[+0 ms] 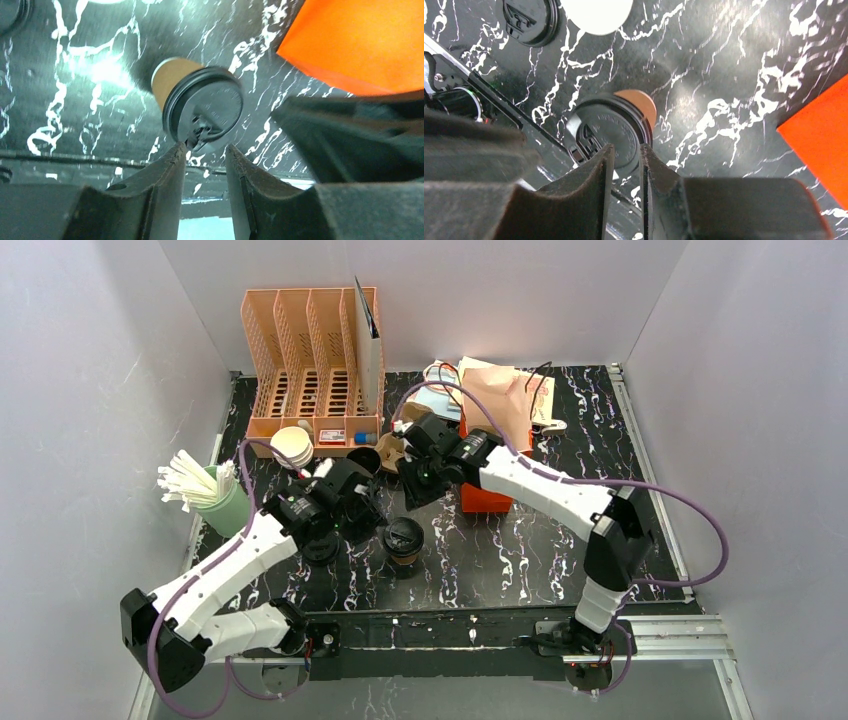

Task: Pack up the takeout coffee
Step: Close the cup lid on the coffee cup.

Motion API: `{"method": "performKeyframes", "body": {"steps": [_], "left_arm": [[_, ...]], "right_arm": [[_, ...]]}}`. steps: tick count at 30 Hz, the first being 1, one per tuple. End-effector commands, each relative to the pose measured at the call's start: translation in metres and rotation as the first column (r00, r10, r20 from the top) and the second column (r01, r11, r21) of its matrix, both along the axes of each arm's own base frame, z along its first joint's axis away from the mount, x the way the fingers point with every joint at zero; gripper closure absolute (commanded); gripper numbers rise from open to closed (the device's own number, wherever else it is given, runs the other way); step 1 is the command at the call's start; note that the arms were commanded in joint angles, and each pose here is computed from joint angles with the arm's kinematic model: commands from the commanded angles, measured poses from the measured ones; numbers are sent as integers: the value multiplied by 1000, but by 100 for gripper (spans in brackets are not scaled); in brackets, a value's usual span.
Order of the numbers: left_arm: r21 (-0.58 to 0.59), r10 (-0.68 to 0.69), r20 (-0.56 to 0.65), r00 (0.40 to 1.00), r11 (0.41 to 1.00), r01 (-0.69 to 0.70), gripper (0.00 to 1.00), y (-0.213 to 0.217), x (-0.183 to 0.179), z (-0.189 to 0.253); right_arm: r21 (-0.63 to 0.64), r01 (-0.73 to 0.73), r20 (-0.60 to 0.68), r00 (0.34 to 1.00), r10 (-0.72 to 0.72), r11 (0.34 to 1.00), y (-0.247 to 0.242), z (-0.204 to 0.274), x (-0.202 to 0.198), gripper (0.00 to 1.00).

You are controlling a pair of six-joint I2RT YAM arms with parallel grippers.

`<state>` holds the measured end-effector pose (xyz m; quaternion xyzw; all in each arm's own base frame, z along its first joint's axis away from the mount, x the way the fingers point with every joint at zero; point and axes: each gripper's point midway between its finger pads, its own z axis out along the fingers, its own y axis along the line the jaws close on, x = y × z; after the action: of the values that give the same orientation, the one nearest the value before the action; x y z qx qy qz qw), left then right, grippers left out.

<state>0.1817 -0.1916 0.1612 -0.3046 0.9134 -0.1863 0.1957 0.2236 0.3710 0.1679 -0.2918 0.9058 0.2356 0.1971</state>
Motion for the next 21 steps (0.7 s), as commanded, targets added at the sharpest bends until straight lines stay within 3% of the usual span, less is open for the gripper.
{"method": "performKeyframes", "body": {"steps": [1, 9, 21], "left_arm": [[-11, -185, 151, 971, 982, 189, 67, -1, 27, 24], [96, -519, 75, 852, 854, 512, 66, -9, 37, 17], [112, -630, 27, 776, 773, 624, 67, -9, 28, -5]], "right_arm": [[54, 130, -48, 991, -128, 990, -19, 20, -17, 67], [37, 248, -119, 963, -242, 968, -22, 3, -30, 66], [-8, 258, -175, 951, -255, 966, -17, -20, -34, 67]]}}
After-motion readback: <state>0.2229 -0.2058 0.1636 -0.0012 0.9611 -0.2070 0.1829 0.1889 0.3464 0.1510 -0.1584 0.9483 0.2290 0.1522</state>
